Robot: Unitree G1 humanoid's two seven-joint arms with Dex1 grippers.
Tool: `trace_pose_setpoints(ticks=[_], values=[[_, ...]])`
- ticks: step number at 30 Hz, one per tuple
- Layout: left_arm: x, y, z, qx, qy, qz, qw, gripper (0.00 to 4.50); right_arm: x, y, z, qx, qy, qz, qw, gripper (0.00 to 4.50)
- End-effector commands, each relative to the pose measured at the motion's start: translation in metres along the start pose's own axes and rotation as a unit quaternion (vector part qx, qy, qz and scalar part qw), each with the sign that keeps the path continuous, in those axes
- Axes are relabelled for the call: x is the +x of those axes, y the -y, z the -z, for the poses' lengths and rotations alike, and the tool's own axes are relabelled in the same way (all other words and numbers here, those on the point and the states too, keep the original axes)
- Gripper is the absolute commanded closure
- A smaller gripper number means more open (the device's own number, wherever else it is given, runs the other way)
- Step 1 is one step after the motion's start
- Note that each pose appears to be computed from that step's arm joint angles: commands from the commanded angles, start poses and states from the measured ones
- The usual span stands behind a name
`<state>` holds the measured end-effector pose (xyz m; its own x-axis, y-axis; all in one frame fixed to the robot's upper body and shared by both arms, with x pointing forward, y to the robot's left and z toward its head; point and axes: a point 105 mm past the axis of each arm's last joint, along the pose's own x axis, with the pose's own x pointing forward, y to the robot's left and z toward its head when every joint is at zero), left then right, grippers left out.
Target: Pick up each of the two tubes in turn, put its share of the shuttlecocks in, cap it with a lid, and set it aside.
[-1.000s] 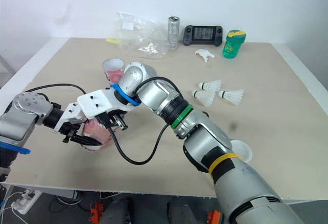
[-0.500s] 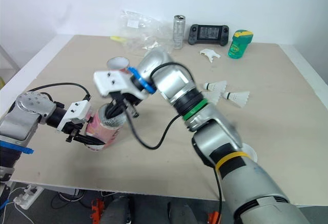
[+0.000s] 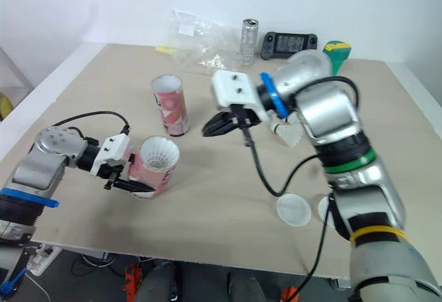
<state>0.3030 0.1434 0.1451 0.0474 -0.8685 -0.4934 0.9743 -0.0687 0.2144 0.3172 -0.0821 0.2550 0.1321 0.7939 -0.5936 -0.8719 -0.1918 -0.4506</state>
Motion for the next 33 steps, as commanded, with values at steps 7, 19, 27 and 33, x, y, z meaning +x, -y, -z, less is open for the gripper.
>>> trace_pose_setpoints(ticks=[7,19,27,33], values=[[0.035,-0.023,-0.063,0.041,0.208,-0.076,0.974,2.08,-0.059,-0.047,0.062,0.073,-0.129,0.024,0.989,1.57],[0.116,-0.005,-0.016,-0.014,0.206,-0.06,0.977,2.08,-0.07,-0.092,0.105,0.147,-0.198,-0.033,0.969,1.57],[0.117,-0.003,-0.015,-0.022,0.208,-0.056,0.976,2.08,-0.059,-0.103,0.113,0.169,-0.191,-0.042,0.966,1.57],[0.114,0.001,-0.014,-0.016,0.202,-0.034,0.979,2.08,-0.056,-0.103,0.123,0.171,-0.203,-0.033,0.964,1.57]])
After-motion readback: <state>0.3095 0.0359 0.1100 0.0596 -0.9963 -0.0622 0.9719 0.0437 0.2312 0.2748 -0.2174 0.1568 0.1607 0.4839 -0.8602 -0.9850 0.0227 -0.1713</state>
